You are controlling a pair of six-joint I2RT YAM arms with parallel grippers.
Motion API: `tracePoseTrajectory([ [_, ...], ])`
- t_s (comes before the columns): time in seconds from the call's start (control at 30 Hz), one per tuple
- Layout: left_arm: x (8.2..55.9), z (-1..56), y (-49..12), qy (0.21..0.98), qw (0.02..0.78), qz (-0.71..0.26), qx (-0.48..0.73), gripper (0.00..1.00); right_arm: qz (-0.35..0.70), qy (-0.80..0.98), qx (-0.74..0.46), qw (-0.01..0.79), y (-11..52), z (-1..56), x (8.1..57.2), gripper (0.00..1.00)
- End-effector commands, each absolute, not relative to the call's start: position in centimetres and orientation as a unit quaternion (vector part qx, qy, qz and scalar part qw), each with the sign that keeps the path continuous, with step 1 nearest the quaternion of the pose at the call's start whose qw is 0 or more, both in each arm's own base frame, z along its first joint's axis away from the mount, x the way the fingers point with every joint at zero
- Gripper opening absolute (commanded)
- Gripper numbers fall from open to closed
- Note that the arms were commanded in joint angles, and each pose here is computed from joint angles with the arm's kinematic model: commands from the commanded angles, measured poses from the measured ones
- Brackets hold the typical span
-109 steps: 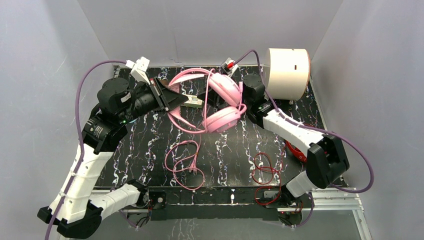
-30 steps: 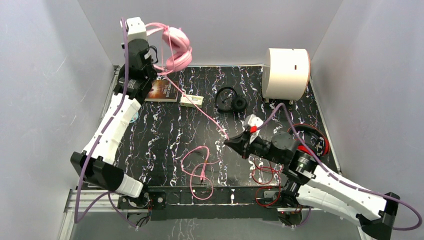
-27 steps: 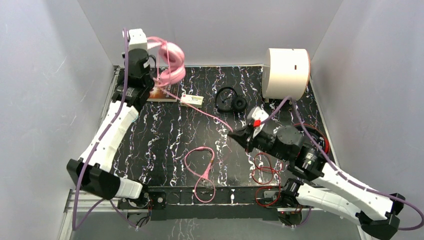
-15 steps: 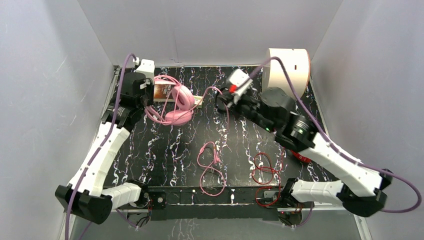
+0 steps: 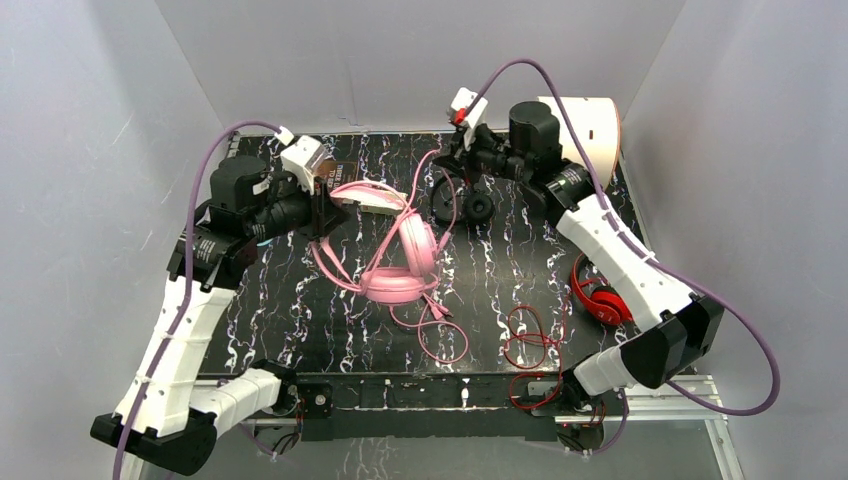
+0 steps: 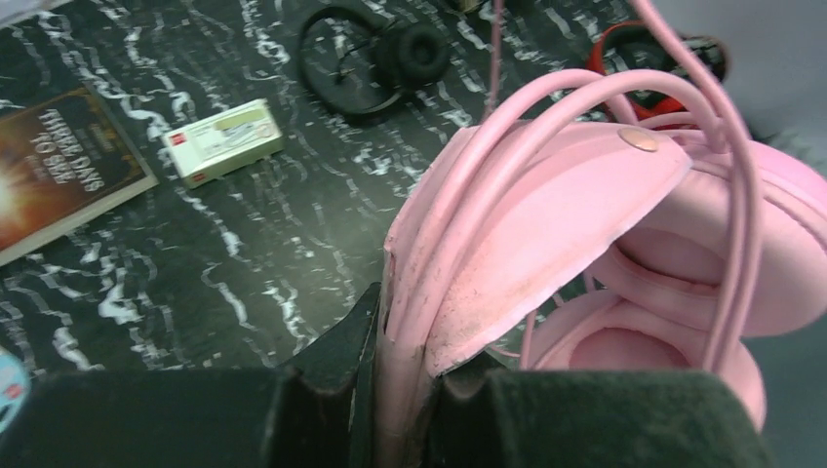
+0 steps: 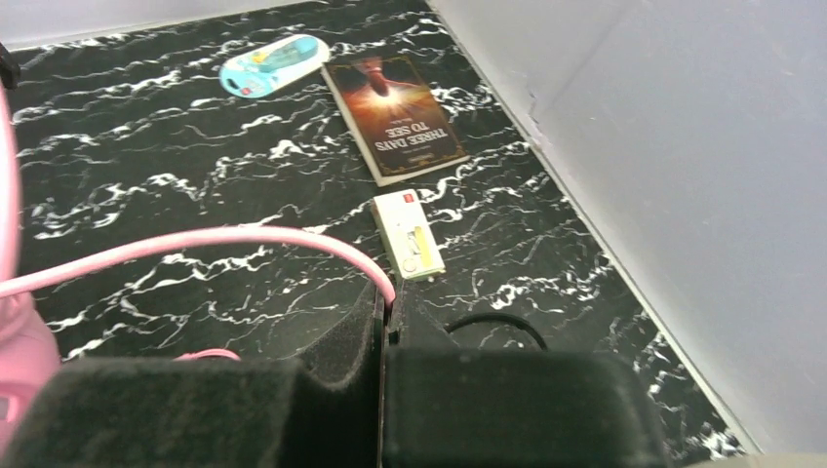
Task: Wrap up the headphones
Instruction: Wrap the headphones cable around the headphones.
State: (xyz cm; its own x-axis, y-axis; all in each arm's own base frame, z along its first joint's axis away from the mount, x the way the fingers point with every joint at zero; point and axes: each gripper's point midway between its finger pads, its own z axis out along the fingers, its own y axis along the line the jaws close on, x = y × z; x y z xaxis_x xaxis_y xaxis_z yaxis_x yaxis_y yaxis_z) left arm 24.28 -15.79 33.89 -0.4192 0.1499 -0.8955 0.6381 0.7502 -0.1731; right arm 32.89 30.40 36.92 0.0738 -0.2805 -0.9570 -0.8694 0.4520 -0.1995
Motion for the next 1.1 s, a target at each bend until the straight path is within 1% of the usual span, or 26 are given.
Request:
tracePoseTrajectory([
  [0.0, 21.4, 42.0, -18.3, 0.734, 0.522, -0.376, 0.219, 0.00, 0.338, 0.585, -0.465, 0.572, 30.5, 36.8, 32.5, 0.00],
  [0.13, 21.6, 49.0, -19.2, 0.698, 0.541, -0.444, 0.151, 0.00, 0.418, 0.552, -0.478, 0.540, 32.1, 34.3, 30.4, 0.00],
  [0.2, 21.6, 51.6, -19.8, 0.684, 0.532, -0.483, 0.125, 0.00, 0.454, 0.544, -0.464, 0.531, 32.8, 33.7, 30.0, 0.00],
  [0.27, 21.6, 53.3, -20.4, 0.678, 0.515, -0.514, 0.109, 0.00, 0.488, 0.539, -0.451, 0.518, 33.4, 33.4, 29.7, 0.05],
  [0.37, 21.9, 54.2, -20.9, 0.678, 0.491, -0.540, 0.085, 0.00, 0.535, 0.530, -0.440, 0.489, 34.4, 33.3, 29.3, 0.11],
  [0.4, 22.1, 54.4, -20.9, 0.679, 0.488, -0.543, 0.077, 0.00, 0.549, 0.531, -0.433, 0.478, 34.7, 33.0, 29.4, 0.15],
  [0.47, 22.4, 54.6, -21.0, 0.679, 0.482, -0.550, 0.063, 0.00, 0.574, 0.525, -0.424, 0.464, 35.3, 32.9, 29.1, 0.26],
  [0.53, 22.5, 54.7, -21.3, 0.674, 0.477, -0.561, 0.062, 0.00, 0.588, 0.519, -0.412, 0.464, 35.5, 33.1, 29.0, 0.34],
  [0.73, 22.7, 55.0, -21.1, 0.672, 0.478, -0.564, 0.042, 0.00, 0.564, 0.581, -0.327, 0.487, 34.7, 31.2, 31.1, 0.59],
  [0.83, 22.6, 55.5, -21.0, 0.662, 0.479, -0.575, 0.030, 0.00, 0.554, 0.597, -0.301, 0.496, 34.1, 30.0, 31.5, 0.71],
  [0.97, 22.3, 57.5, -20.8, 0.641, 0.493, -0.588, 0.022, 0.00, 0.565, 0.589, -0.289, 0.500, 33.8, 28.9, 30.8, 0.82],
  [1.07, 22.7, 59.3, -20.2, 0.628, 0.512, -0.586, 0.006, 0.00, 0.569, 0.582, -0.275, 0.511, 33.7, 28.5, 30.9, 0.87],
])
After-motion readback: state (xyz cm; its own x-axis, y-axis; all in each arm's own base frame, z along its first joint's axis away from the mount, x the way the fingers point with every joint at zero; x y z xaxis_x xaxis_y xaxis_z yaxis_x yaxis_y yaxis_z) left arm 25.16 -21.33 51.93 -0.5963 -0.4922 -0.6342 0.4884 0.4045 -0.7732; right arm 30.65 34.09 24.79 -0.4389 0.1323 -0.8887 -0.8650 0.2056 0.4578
